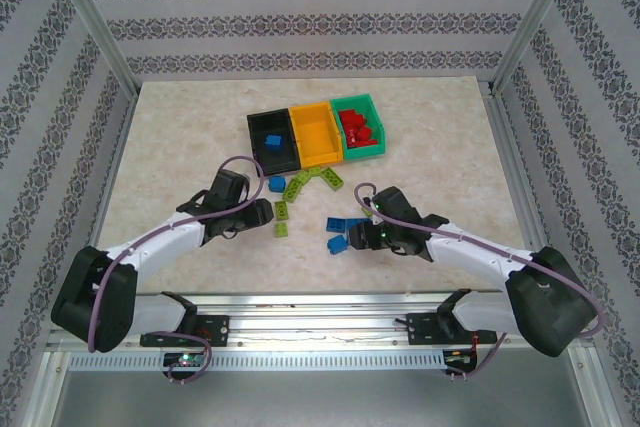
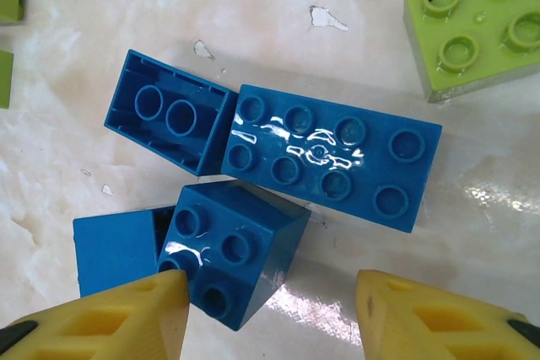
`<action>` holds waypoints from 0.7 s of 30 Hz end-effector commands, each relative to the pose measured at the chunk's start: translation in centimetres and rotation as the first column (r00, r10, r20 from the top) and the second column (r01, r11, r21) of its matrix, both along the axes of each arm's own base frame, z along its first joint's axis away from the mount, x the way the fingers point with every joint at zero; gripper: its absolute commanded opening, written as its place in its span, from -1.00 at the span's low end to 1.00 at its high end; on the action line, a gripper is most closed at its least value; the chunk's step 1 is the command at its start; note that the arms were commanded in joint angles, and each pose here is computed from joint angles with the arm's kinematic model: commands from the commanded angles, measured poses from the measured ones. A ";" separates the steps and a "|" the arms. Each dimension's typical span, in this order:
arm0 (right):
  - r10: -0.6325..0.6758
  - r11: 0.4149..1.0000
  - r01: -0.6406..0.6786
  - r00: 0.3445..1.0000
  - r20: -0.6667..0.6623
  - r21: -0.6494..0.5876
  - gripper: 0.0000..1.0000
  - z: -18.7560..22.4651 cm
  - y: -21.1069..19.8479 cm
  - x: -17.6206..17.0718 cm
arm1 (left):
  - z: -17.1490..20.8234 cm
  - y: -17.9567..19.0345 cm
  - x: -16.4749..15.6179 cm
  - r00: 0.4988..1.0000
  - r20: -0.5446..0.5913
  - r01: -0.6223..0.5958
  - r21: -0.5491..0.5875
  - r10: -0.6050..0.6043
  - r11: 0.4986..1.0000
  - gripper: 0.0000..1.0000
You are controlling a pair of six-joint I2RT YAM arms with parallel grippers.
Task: Sort the legos into containers by color
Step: Pick up the lego from the bottom-center of the table.
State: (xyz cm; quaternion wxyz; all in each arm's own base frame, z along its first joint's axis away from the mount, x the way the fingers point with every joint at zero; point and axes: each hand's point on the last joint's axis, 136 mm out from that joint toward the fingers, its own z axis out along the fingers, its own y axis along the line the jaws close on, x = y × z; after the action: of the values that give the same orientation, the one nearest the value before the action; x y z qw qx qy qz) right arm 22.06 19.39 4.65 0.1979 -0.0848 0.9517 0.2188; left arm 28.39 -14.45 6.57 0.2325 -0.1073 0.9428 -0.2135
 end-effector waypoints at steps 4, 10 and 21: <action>-0.022 1.000 0.022 0.999 0.024 -0.009 0.09 1.3 0.6 0.7 | -0.1 -2.0 0.2 0.999 0.034 0.006 -0.082 -0.003 0.997 0.18; -0.026 0.999 0.027 0.999 0.035 -0.028 0.10 1.3 0.8 1.1 | -0.9 -3.2 -0.4 0.999 0.012 0.037 -0.089 -0.036 0.995 0.18; -0.053 0.999 0.053 0.999 -0.003 -0.012 0.10 0.3 2.1 1.5 | -1.2 -4.0 -0.6 0.998 -0.004 0.056 -0.092 -0.057 0.994 0.18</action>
State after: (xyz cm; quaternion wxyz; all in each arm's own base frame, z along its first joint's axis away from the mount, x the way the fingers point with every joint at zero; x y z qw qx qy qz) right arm 23.27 20.56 4.75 0.2023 -0.0600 0.9556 0.2056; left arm 27.51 -17.56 4.96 0.2147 -0.0970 0.9395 -0.2485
